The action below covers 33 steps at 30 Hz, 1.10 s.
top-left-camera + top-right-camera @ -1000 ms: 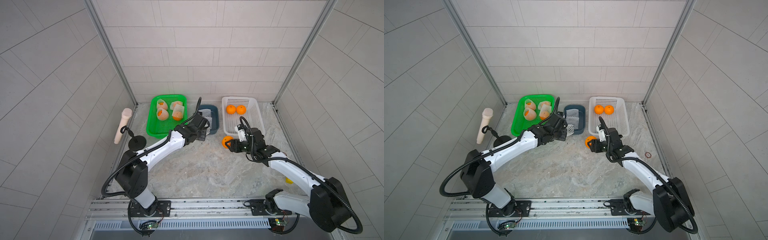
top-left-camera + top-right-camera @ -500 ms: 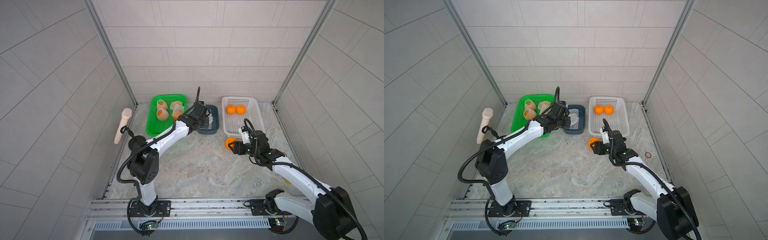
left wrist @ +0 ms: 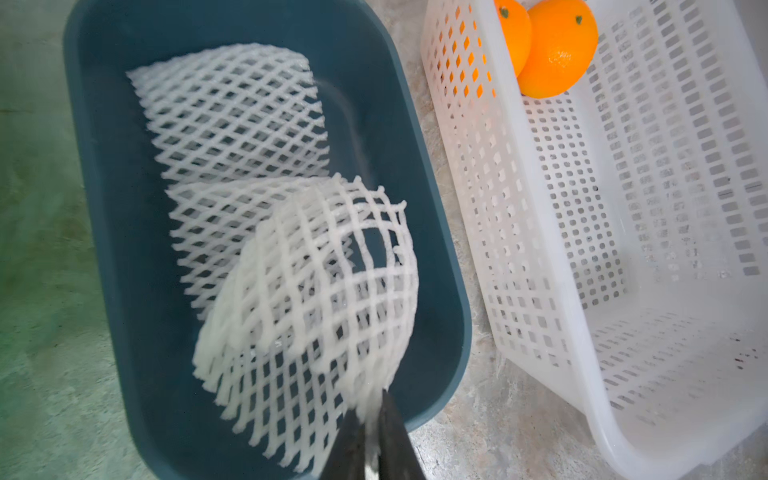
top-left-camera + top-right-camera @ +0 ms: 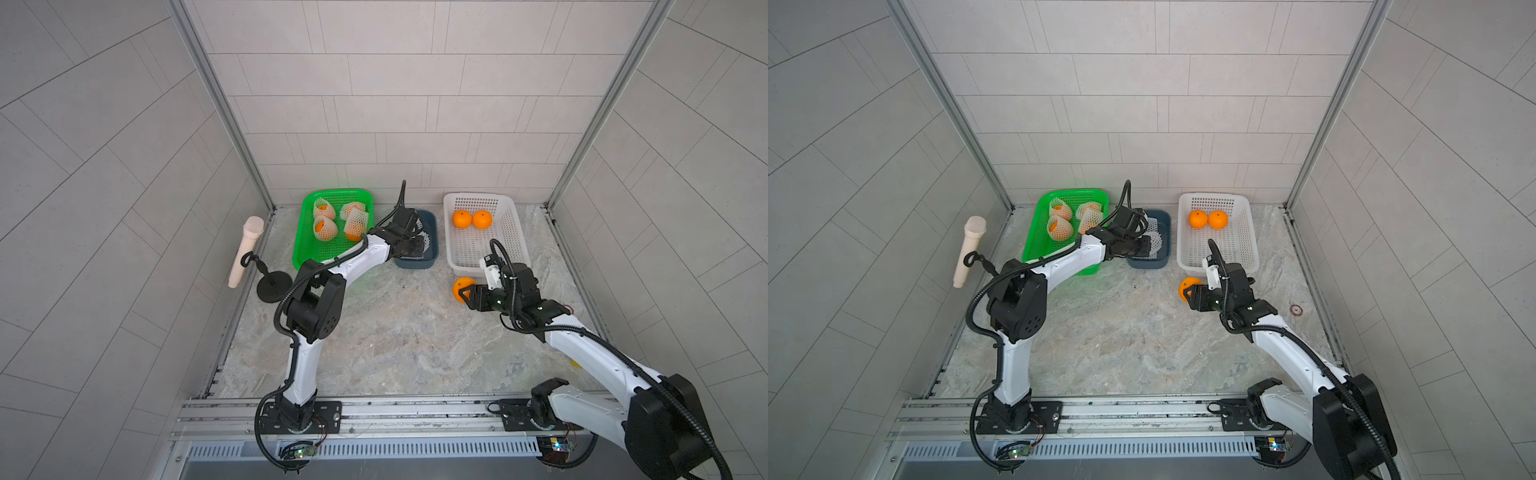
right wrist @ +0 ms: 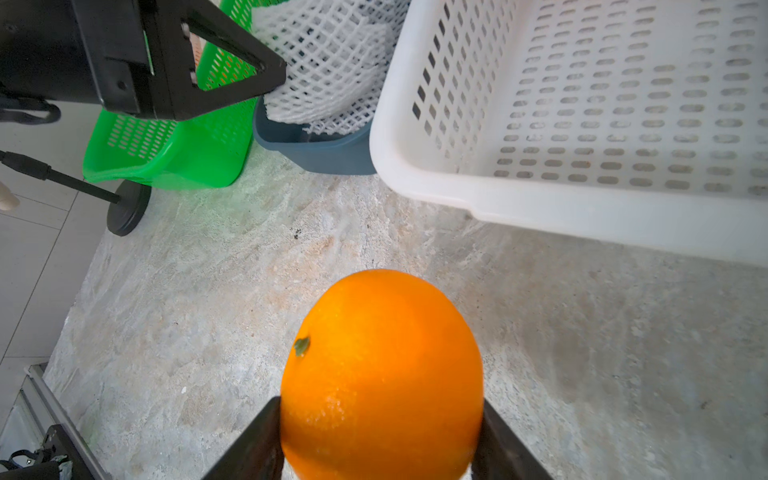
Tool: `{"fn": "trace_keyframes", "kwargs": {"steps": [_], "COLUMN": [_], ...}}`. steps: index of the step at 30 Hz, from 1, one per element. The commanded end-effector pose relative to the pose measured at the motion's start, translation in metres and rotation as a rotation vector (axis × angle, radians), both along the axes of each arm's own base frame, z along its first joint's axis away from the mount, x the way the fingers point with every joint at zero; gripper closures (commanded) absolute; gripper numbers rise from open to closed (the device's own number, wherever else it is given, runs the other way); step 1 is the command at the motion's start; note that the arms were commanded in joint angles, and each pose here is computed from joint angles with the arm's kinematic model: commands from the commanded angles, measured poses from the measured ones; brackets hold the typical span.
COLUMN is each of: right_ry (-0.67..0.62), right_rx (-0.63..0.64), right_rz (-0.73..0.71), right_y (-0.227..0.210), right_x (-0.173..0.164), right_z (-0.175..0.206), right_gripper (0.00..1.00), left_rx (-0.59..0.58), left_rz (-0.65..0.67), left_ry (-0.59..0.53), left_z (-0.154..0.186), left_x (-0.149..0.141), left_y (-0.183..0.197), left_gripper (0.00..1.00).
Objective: Remove foam nets from oranges
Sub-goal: Place the foam net into the storage box.
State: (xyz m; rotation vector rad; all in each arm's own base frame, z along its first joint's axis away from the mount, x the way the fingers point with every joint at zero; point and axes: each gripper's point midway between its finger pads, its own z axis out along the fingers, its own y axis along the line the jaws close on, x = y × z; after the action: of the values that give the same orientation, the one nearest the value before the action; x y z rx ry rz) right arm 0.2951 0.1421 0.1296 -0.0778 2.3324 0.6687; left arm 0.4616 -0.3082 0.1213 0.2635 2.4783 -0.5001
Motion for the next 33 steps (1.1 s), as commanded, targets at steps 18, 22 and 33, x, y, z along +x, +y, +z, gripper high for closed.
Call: {"fn": "trace_keyframes", "kwargs": {"steps": [18, 22, 33], "right_ry": [-0.012, -0.01, -0.014], "right_rx": [0.005, 0.005, 0.002], "right_rz": [0.005, 0.005, 0.0], "right_y": [0.0, 0.0, -0.002], "right_x": [0.003, 0.003, 0.002], "right_z": [0.001, 0.0, 0.001], "right_gripper": [0.34, 0.34, 0.34], "left_rx": [0.075, 0.043, -0.012], "left_rz": [0.007, -0.041, -0.104], "left_ry": [-0.057, -0.072, -0.092], "left_z": [0.042, 0.055, 0.061], "left_x": [-0.008, -0.013, -0.012], "left_y": [0.019, 0.013, 0.0], "left_gripper": [0.78, 0.83, 0.82]}}
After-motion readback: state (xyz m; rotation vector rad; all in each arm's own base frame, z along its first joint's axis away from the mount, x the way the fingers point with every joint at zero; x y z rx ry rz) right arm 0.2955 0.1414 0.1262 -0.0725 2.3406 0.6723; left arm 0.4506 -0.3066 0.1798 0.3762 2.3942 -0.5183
